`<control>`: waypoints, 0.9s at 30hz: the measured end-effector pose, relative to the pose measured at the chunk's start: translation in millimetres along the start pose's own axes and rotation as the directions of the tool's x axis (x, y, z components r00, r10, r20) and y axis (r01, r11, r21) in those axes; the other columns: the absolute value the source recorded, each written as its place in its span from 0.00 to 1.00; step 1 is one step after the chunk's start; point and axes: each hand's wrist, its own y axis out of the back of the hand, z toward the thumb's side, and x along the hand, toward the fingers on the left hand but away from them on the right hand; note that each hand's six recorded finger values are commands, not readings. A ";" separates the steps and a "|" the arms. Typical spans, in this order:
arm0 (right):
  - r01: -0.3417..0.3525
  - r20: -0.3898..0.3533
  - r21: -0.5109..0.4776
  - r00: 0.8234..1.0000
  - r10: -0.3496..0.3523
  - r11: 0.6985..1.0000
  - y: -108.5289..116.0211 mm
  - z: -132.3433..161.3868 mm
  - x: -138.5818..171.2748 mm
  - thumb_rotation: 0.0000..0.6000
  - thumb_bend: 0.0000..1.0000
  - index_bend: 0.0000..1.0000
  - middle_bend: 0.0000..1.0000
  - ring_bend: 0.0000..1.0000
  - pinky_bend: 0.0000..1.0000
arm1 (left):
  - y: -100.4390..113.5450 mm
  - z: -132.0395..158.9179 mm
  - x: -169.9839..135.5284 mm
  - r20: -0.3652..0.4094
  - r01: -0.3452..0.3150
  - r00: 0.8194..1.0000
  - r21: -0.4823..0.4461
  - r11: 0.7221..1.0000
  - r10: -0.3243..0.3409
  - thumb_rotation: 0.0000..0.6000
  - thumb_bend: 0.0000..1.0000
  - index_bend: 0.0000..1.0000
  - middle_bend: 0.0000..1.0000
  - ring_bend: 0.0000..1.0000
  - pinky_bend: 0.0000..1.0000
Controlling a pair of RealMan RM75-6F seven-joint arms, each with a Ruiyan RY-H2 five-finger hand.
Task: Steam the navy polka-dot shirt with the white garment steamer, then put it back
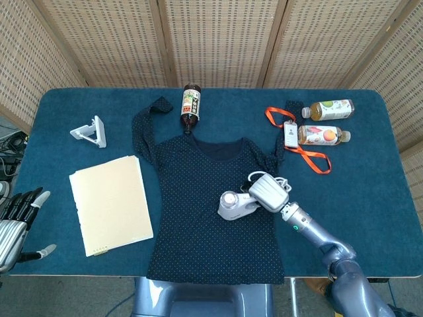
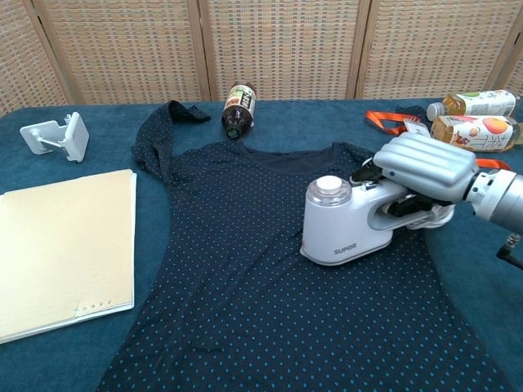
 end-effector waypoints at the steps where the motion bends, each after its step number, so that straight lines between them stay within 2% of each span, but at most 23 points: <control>1: -0.006 0.012 0.004 1.000 0.006 1.000 -0.3 -4.4 2.1 1.00 0.81 0.87 0.73 0.80 1.00 | -0.1 0.4 0.0 0.001 0.000 1.000 0.001 1.000 0.000 1.00 0.00 0.00 0.00 0.00 0.00; 8: -0.049 0.101 0.000 0.994 0.049 0.999 -7.0 -27.7 13.9 1.00 0.81 0.87 0.73 0.80 1.00 | -1.1 3.9 -0.2 0.011 0.003 1.000 0.002 1.000 -0.003 1.00 0.00 0.00 0.00 0.00 0.00; 13: -0.040 0.087 -0.020 0.995 0.042 0.999 -8.0 -21.4 13.5 1.00 0.81 0.87 0.73 0.80 1.00 | -0.5 5.3 -0.4 0.014 0.001 1.000 -0.001 1.000 -0.001 1.00 0.00 0.00 0.00 0.00 0.00; 16: -0.030 0.053 -0.032 0.998 0.032 0.999 -8.1 -11.1 11.5 1.00 0.81 0.86 0.73 0.80 1.00 | -0.1 6.0 -0.5 0.015 0.002 1.000 -0.003 1.000 -0.002 1.00 0.00 0.00 0.00 0.00 0.00; 21: -0.013 -0.047 -0.053 0.999 0.011 0.998 -8.4 16.3 8.6 1.00 0.81 0.86 0.73 0.80 1.00 | 0.2 6.2 -1.2 0.016 0.002 1.000 -0.006 1.000 -0.001 1.00 0.00 0.00 0.00 0.00 0.00; 27: 0.015 -0.184 -0.082 0.983 -0.029 0.997 -6.1 54.3 7.0 1.00 0.81 0.86 0.73 0.80 1.00 | 1.0 5.9 -2.0 0.017 -0.001 1.000 -0.007 1.000 0.001 1.00 0.00 0.00 0.00 0.00 0.00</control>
